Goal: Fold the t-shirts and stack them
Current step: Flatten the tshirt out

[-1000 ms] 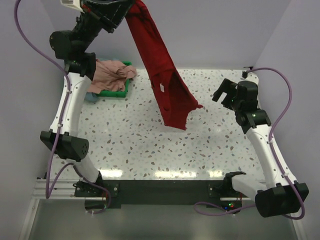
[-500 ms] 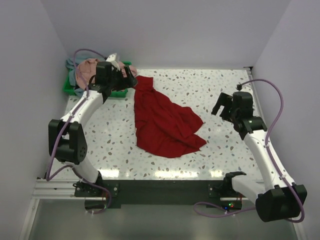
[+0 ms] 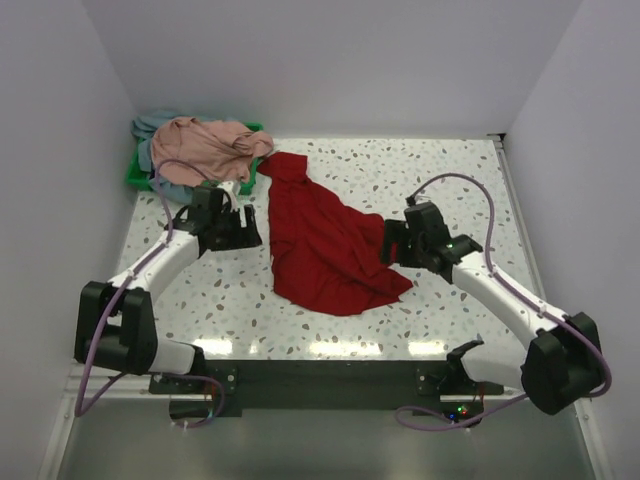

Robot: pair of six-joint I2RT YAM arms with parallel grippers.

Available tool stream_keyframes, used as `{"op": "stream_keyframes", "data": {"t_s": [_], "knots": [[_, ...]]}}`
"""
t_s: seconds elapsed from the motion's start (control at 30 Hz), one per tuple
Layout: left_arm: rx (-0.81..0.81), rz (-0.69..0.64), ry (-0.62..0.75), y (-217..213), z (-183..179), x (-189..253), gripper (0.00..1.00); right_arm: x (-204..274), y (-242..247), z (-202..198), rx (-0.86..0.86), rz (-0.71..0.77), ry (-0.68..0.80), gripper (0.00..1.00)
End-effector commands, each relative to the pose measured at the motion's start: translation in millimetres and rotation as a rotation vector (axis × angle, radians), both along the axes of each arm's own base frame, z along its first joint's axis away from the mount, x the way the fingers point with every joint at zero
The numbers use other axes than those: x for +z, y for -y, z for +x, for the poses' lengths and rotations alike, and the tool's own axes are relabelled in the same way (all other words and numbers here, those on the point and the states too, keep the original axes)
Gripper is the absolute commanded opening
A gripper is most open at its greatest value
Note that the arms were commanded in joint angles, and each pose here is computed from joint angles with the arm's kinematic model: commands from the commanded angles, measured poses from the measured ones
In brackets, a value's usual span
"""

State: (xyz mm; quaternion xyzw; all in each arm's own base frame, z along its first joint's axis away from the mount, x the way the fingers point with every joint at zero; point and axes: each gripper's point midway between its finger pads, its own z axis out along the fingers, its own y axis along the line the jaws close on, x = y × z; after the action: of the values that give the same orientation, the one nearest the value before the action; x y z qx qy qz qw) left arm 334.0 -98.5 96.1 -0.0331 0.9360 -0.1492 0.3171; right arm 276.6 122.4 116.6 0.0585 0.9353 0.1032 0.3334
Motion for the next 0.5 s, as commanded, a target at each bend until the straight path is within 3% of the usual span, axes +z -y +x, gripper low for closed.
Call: {"op": "stream_keyframes", "data": {"t_s": [0.0, 0.47], "knots": [[-0.098, -0.032, -0.076, 14.2, -30.0, -18.3, 0.79, 2.6, -27.7, 10.3, 0.036, 0.038, 0.028, 0.81], [-0.255, -0.168, -0.309, 60.6, -82.1, -71.7, 0.70, -23.9, -72.5, 15.2, 0.130, 0.004, -0.026, 0.58]]}}
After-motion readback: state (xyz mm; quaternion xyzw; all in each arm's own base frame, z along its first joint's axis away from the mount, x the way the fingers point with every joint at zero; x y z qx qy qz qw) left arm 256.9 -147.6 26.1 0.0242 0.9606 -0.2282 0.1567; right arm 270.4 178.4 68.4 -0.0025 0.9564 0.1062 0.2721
